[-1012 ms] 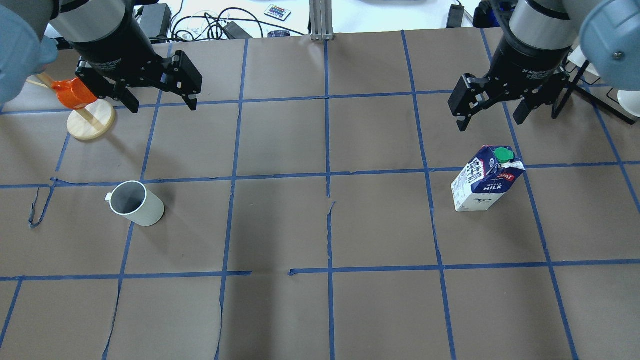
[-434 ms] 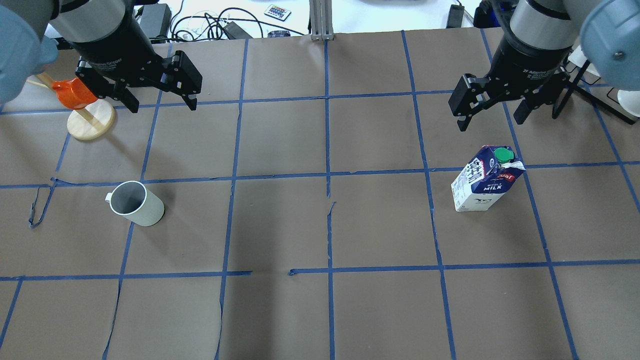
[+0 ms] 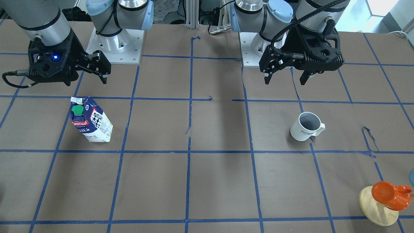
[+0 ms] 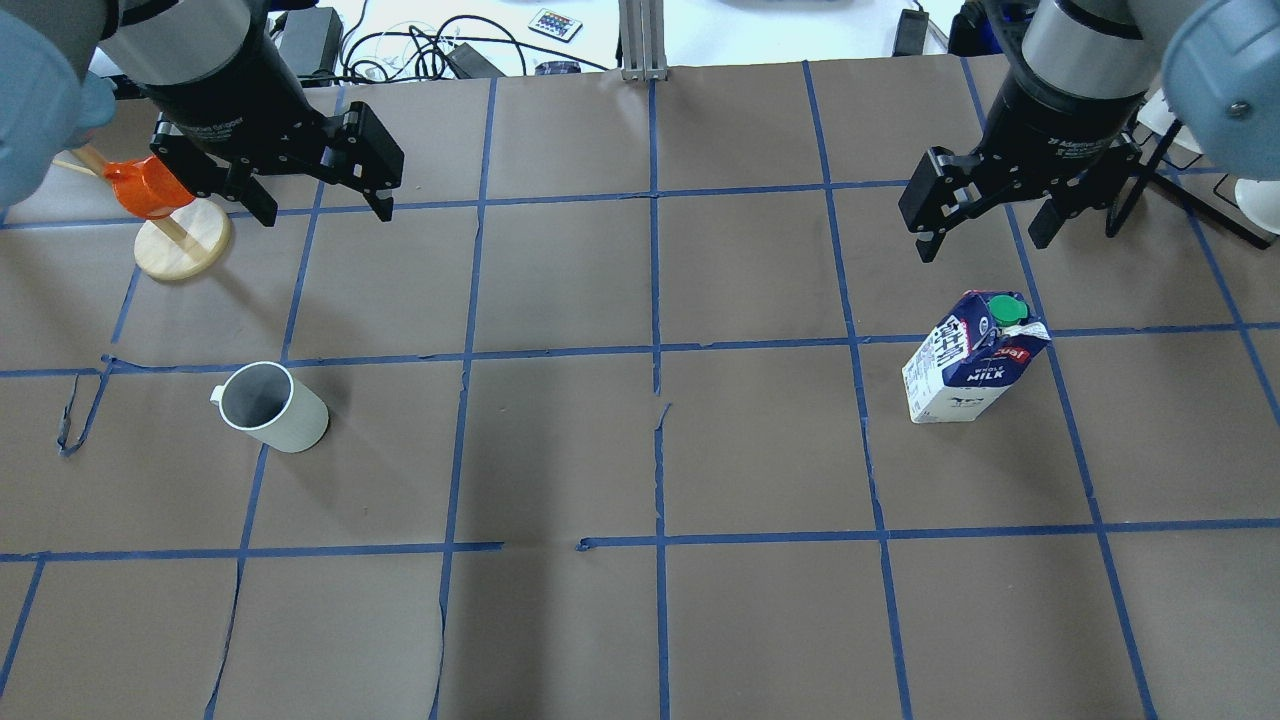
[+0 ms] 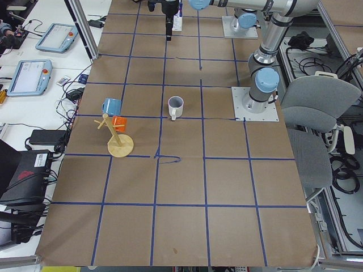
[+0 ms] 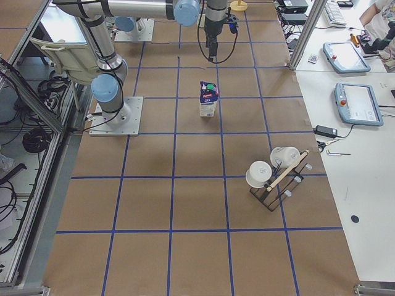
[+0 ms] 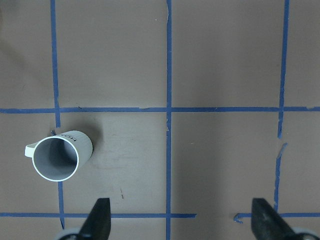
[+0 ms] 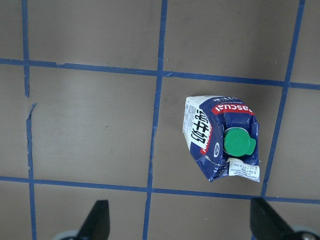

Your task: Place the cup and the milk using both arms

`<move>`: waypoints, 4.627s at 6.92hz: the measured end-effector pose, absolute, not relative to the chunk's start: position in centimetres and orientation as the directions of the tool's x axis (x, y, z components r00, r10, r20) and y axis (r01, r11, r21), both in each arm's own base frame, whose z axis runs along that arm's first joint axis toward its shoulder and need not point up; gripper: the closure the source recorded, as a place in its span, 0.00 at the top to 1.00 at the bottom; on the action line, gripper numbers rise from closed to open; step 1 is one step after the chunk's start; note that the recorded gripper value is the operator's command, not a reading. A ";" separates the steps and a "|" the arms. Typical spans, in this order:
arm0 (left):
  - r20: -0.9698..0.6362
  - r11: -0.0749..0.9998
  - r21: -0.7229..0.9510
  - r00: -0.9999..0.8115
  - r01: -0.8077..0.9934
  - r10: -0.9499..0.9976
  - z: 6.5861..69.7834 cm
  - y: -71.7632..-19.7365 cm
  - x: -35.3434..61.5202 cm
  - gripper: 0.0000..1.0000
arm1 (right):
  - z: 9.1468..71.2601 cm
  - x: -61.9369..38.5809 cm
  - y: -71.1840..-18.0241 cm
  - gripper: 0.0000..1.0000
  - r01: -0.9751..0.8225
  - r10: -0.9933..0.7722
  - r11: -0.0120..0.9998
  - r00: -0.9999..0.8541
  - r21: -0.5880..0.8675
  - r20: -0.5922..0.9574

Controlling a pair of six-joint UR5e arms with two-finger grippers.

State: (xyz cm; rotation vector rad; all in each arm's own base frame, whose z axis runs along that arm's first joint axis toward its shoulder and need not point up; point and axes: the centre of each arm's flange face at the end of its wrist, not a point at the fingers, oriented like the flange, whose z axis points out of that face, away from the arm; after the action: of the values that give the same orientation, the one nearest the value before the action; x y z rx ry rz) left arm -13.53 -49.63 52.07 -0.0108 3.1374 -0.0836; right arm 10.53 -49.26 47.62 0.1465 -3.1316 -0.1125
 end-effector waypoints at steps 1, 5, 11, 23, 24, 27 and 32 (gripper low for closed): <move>-0.003 0.999 -0.053 -1.000 -0.007 -0.007 52.1 -49.6 -13.5 1.00 | 47.6 10.5 -49.3 1.00 -0.093 -0.093 0.993 -0.996 0.072 0.001; -0.003 0.999 -0.054 -1.000 -0.004 -0.004 52.1 -49.6 -13.5 1.00 | 47.5 10.4 -49.4 1.00 -0.093 -0.094 0.993 -0.996 0.077 0.008; -0.004 0.997 0.045 -0.998 -0.061 -0.061 46.3 -49.6 -10.1 1.00 | 44.3 6.4 -52.2 1.00 -0.090 -0.096 0.989 -0.995 0.120 0.040; -0.036 0.983 0.168 -0.996 0.070 0.077 24.3 -49.9 2.1 0.00 | 33.6 3.3 -51.9 0.71 -0.124 -0.127 0.978 -0.992 0.170 0.005; -0.036 0.983 0.167 -0.996 0.072 0.079 24.1 -50.0 2.2 0.00 | 33.3 3.3 -52.0 0.58 -0.124 -0.127 0.977 -0.992 0.176 0.003; -0.044 0.987 0.149 -0.997 0.060 0.067 24.9 -50.4 1.9 0.00 | 33.2 3.3 -52.2 0.20 -0.124 -0.126 0.976 -0.992 0.177 0.001; -0.073 0.996 0.071 -0.996 -0.052 -0.047 31.8 -53.0 -15.6 0.00 | 37.2 3.2 -53.9 0.16 -0.125 -0.128 0.986 -0.992 0.111 0.021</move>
State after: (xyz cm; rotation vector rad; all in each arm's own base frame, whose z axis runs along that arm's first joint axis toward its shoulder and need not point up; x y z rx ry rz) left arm -15.60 -52.99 31.85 -0.0766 3.0674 0.1122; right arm 3.16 -53.93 37.21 0.1971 -3.1027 -0.1711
